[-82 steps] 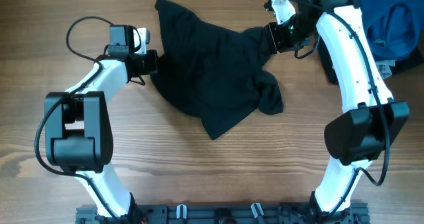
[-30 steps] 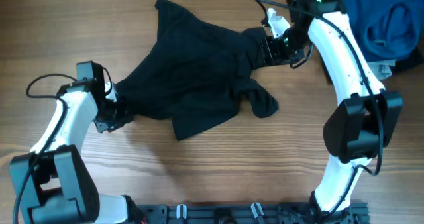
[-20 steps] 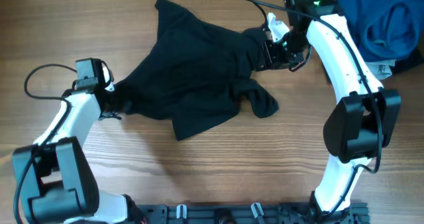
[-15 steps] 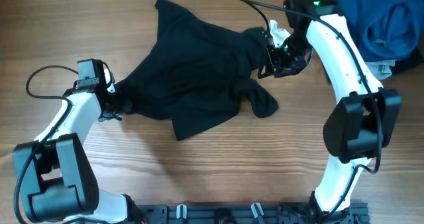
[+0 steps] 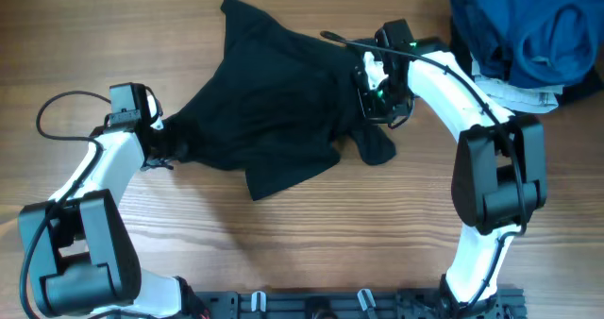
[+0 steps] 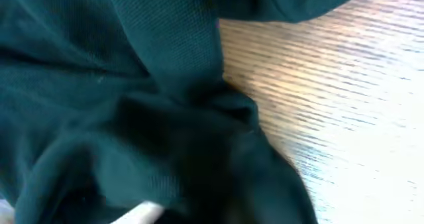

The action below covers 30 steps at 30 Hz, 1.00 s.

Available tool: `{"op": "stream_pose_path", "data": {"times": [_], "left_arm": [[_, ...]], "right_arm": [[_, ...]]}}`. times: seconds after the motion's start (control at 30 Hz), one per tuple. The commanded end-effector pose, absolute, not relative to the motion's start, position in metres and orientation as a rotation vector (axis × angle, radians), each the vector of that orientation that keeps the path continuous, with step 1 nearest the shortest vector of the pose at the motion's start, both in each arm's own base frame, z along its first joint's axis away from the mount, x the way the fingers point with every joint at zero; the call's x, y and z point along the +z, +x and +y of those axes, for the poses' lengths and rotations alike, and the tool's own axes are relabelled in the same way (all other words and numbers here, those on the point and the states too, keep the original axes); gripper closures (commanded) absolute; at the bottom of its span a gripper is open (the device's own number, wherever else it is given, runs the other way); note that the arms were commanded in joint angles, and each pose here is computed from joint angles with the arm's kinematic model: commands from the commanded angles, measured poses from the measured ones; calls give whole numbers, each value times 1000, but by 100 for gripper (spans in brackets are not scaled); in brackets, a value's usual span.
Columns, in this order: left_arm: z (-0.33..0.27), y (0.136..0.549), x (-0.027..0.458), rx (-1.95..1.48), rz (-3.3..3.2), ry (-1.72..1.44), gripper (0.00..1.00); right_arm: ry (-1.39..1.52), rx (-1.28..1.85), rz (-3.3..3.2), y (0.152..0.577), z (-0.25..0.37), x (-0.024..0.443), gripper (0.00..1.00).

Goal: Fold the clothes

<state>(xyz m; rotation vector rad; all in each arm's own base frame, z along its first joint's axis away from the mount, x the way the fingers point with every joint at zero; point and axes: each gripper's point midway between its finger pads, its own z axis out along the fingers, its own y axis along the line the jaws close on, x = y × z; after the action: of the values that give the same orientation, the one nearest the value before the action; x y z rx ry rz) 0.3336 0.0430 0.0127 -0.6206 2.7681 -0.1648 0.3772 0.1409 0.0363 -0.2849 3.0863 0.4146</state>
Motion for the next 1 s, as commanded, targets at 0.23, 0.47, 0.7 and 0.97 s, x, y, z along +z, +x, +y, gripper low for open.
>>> {"op": "stream_pose_path", "data": {"times": [0.23, 0.47, 0.7, 0.97], "left_arm": [[33, 314, 5, -235, 2847, -662, 88], [-29, 300, 9, -509, 2944, -515, 96], [-24, 340, 39, -500, 2781, -491, 96], [184, 347, 93, -346, 2216, -1191, 18]], "right_arm": [[159, 432, 3044, 404, 39, 44, 96], [-28, 467, 2886, 443, 35, 124, 0], [-466, 524, 2834, 410, 154, 182, 1], [-936, 536, 2742, 345, 318, 144, 0]]}}
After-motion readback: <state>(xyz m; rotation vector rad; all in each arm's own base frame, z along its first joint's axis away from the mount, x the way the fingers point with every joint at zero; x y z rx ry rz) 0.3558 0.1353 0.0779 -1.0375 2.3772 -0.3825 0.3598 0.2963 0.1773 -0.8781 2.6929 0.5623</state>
